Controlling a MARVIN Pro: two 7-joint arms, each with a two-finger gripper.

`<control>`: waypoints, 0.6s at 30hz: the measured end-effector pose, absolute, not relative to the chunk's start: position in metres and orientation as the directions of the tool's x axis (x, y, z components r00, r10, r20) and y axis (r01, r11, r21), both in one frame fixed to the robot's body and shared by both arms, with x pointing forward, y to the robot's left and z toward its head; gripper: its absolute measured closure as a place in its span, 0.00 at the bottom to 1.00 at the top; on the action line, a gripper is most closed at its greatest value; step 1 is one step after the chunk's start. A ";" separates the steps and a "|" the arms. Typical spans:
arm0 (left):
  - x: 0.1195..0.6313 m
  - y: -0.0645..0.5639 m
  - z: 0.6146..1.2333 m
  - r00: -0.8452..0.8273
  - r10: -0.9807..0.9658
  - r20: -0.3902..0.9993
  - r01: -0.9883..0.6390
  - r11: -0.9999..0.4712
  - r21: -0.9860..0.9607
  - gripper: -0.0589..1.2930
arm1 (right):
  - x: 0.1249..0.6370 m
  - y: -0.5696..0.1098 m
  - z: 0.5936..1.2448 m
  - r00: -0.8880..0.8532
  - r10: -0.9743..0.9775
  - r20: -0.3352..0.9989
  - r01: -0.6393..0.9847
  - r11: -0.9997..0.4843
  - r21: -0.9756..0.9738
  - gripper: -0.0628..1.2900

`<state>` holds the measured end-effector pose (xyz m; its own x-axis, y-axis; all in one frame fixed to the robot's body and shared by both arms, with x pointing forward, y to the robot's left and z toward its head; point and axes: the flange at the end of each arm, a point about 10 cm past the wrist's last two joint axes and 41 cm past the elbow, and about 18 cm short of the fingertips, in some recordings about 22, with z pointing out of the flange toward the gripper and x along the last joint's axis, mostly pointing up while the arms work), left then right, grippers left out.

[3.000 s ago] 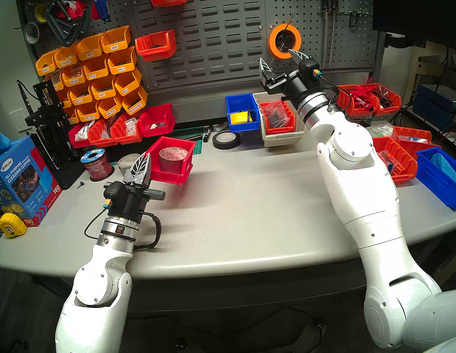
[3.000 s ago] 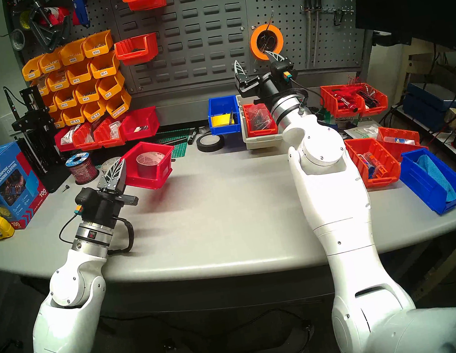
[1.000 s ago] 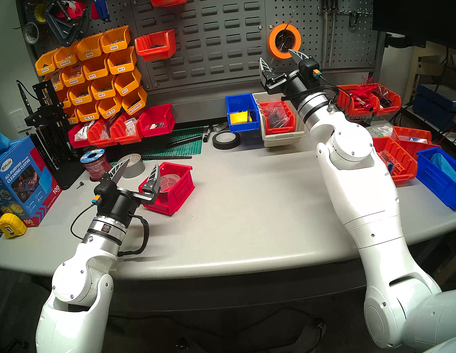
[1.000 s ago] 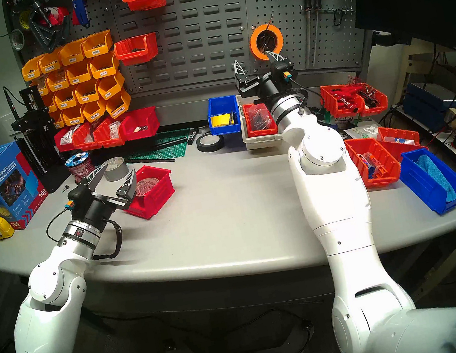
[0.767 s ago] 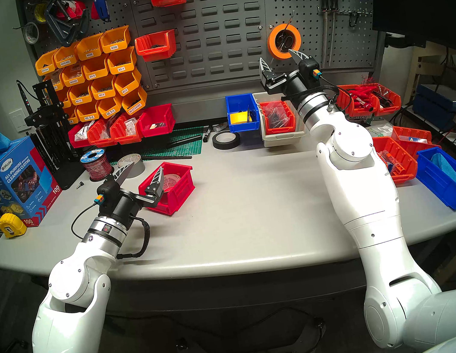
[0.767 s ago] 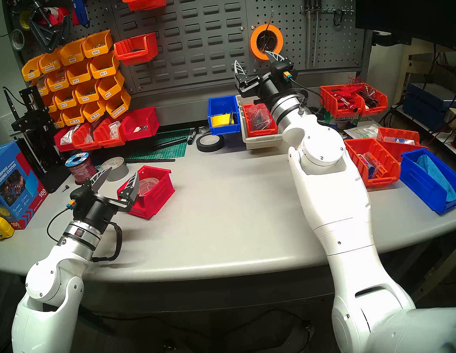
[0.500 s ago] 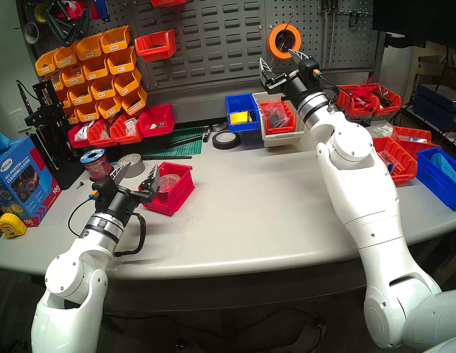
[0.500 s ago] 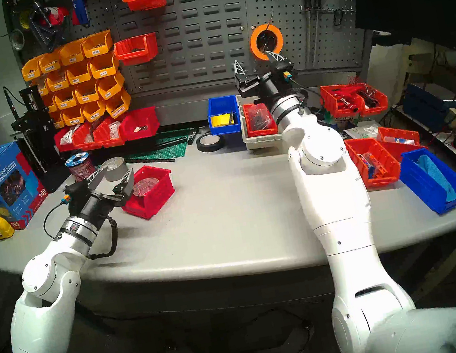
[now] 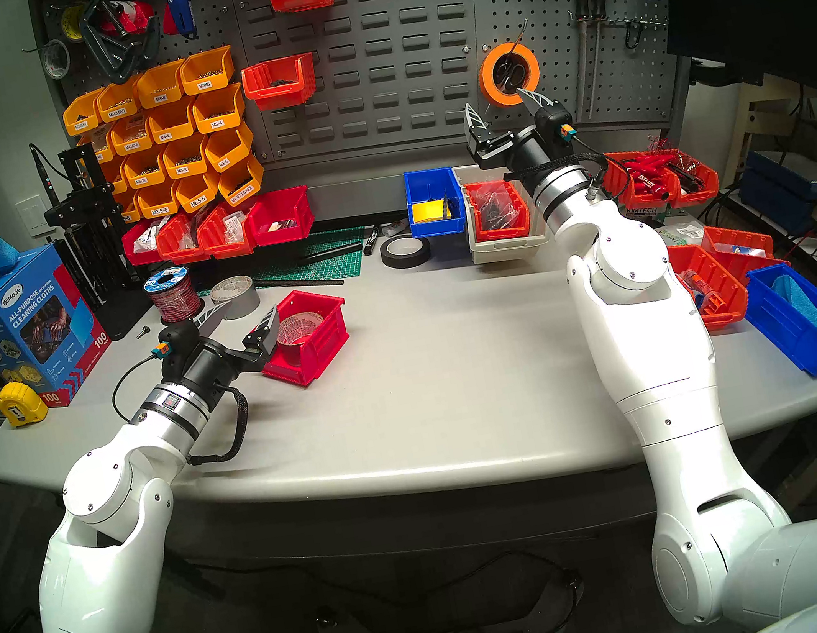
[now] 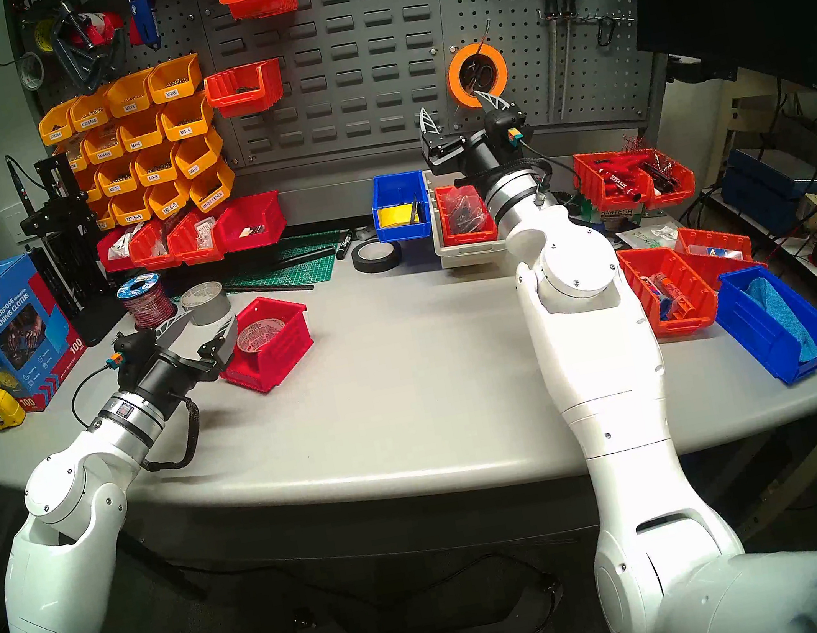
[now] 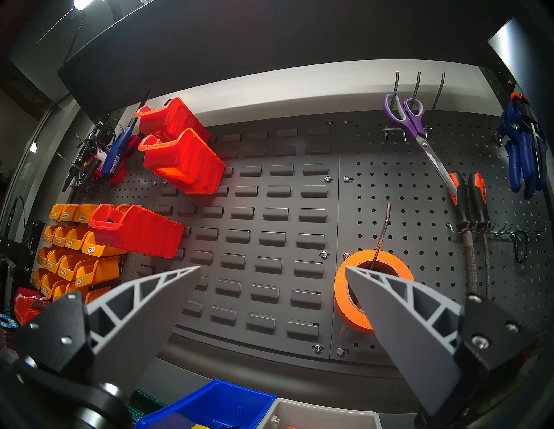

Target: Hang all the unorganized tool boxes onto the wall

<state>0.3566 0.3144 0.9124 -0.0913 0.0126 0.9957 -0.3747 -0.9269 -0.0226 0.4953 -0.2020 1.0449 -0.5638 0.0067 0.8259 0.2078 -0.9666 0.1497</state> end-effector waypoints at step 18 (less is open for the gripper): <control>0.355 0.318 0.912 -0.024 -0.014 1.000 -0.429 -0.903 -0.023 0.03 | 0.495 -0.202 1.045 -0.564 0.007 0.826 0.208 -0.967 0.150 0.03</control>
<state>0.3546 0.3182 0.9122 -0.0245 -0.0139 0.9996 -0.4287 -0.9032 -0.0231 0.4953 -0.2020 1.0449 -0.5638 0.0067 0.8259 0.2078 -0.9666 0.1497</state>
